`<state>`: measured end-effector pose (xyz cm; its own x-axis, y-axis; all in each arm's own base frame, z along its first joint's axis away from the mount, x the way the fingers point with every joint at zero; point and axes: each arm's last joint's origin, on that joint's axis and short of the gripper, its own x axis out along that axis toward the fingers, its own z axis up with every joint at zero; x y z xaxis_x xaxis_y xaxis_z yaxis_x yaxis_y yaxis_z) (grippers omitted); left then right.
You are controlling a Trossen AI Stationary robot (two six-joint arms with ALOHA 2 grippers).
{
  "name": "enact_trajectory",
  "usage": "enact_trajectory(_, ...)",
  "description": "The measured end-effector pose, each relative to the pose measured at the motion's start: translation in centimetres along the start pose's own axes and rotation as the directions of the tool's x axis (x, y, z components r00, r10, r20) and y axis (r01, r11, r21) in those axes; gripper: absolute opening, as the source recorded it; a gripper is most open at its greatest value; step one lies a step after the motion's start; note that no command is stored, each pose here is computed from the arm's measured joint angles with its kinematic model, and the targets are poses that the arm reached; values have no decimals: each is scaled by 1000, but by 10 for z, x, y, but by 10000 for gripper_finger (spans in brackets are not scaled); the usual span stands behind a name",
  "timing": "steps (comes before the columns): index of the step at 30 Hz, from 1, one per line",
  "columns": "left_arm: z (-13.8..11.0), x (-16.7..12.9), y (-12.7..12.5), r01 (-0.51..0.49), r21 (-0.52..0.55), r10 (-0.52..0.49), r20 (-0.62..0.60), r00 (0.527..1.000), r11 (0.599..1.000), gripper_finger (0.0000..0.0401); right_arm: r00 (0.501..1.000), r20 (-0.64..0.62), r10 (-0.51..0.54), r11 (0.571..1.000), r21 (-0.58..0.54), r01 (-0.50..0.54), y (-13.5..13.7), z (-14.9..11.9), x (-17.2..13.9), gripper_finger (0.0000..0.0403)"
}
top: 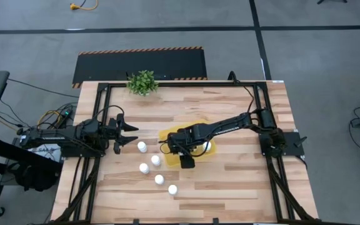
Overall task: Pick and place pill bottles into a basket
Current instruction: Put the white pill bottle into the yellow bin
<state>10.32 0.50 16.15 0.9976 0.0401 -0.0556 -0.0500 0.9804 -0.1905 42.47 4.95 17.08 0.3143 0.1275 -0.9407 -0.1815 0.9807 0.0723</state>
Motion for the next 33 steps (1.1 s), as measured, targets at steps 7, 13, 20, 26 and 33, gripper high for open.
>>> enact_trajectory(7,0,0,0,0,0,0,0,1000,1000,194,999,38,12,999,-39,-11,0,4,0,230)
enact_trajectory(13,0,0,0,0,0,0,0,1000,1000,194,996,89,11,997,-76,-5,1,13,-7,230)
enact_trajectory(20,0,0,0,0,0,0,0,1000,1000,194,990,139,10,995,-103,4,3,36,-40,230)
enact_trajectory(26,0,0,0,0,0,0,0,1000,1000,194,992,122,20,994,-107,-7,18,55,-103,230)
enact_trajectory(33,0,0,0,0,0,0,-1,1000,1000,194,974,222,42,993,-117,-17,46,56,-203,230)
